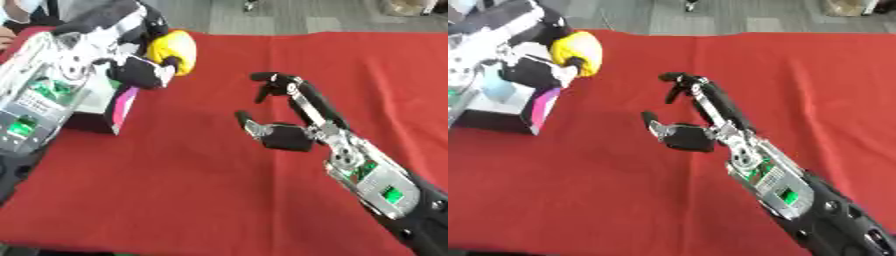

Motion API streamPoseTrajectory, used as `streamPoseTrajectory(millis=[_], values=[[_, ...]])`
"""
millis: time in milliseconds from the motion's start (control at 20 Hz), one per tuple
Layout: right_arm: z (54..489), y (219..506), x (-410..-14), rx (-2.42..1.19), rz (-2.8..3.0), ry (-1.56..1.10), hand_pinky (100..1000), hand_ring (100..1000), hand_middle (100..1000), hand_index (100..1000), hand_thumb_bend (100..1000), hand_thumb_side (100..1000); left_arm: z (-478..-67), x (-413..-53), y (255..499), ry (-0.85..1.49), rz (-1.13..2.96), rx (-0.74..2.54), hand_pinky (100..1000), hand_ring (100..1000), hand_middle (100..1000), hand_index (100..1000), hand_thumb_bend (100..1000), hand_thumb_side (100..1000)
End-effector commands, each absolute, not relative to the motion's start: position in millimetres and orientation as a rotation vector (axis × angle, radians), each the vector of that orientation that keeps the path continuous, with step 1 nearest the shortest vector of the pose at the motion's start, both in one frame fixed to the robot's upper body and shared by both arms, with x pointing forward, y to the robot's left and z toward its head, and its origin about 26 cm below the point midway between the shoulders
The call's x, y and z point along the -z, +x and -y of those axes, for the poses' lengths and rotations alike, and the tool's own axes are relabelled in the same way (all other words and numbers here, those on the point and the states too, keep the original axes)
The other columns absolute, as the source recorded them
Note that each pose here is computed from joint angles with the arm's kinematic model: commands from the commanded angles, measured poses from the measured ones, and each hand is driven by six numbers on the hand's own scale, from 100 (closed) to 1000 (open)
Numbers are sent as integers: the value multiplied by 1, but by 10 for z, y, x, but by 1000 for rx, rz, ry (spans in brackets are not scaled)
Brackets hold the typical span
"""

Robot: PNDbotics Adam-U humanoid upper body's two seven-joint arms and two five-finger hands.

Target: Pick up the objects with one hand, pass them to the other hand, and then place them into the box on the other side of the table.

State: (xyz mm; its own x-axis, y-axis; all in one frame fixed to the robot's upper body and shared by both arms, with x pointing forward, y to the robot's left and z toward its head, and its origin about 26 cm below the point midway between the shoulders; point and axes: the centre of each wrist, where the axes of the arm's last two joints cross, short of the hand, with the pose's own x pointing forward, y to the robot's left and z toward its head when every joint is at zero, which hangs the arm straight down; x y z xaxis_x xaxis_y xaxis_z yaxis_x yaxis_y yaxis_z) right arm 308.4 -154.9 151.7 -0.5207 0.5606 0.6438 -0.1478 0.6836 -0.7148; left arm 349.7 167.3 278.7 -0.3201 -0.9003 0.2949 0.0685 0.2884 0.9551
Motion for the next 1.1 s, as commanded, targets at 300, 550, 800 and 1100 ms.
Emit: streamPoseTrajectory(millis=[300, 550, 800, 1100], values=[[1744, 3009, -1688, -874, 1963, -362, 835, 800, 544, 844, 277, 376, -2385, -2861, 3785, 943, 1459, 961, 753, 558, 433, 445, 100, 118], [1892, 2963, -1869, -735, 2012, -394, 825, 785, 517, 827, 268, 351, -2683, -2744, 3948, 977, 1407, 853, 758, 559, 437, 446, 100, 131], [2018, 2951, -2025, -597, 2034, -405, 818, 777, 503, 821, 249, 339, -2903, -2602, 4098, 980, 1367, 761, 772, 561, 445, 450, 100, 152], [2102, 2979, -2125, -474, 2060, -397, 814, 771, 495, 815, 241, 328, -3126, -2356, 4297, 988, 1317, 665, 787, 574, 473, 498, 100, 166]])
